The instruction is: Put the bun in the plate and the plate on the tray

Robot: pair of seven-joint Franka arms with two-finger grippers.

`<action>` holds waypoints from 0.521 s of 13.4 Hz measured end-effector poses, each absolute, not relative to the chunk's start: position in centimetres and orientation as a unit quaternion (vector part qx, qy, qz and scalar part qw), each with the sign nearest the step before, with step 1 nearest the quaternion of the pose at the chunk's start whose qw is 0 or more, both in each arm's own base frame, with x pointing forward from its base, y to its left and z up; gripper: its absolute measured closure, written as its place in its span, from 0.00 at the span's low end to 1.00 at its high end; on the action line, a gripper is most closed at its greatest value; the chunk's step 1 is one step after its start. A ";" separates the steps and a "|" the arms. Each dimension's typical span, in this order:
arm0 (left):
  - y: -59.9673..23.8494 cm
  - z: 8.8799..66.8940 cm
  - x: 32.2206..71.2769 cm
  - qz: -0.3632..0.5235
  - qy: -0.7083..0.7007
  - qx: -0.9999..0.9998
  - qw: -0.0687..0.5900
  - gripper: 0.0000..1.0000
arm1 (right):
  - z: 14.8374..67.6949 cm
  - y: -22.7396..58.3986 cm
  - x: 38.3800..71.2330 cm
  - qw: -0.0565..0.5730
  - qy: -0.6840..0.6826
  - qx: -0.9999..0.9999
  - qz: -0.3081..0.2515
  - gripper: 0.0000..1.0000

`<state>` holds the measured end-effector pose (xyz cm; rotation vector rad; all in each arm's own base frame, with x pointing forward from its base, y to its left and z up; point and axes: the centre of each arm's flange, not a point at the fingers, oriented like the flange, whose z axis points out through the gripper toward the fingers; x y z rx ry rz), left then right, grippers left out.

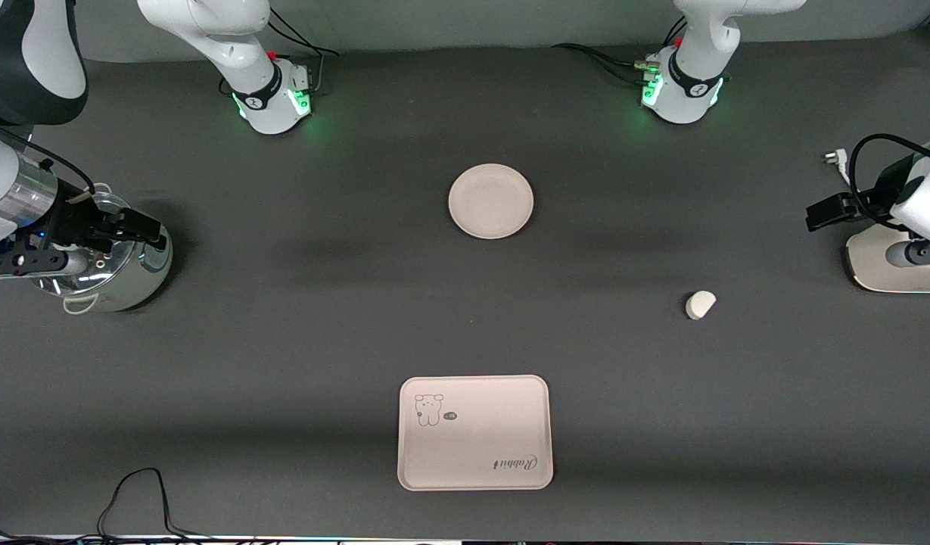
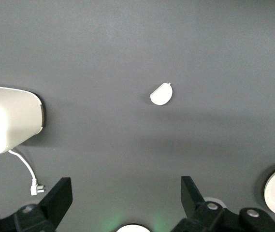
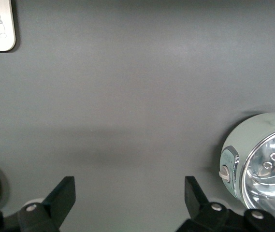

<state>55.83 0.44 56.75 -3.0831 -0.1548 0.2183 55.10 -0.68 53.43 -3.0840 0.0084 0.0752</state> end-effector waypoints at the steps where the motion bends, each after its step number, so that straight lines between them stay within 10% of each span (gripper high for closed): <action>1: 0.4 56.8 55.8 0.070 -0.050 -0.996 0.023 0.00 | 53.5 -0.7 55.1 0.028 0.003 -0.999 0.024 0.00; 7: 0.0 56.4 55.8 0.078 -0.044 -0.996 0.024 0.00 | 53.6 0.0 55.4 0.033 -0.001 -0.999 0.011 0.02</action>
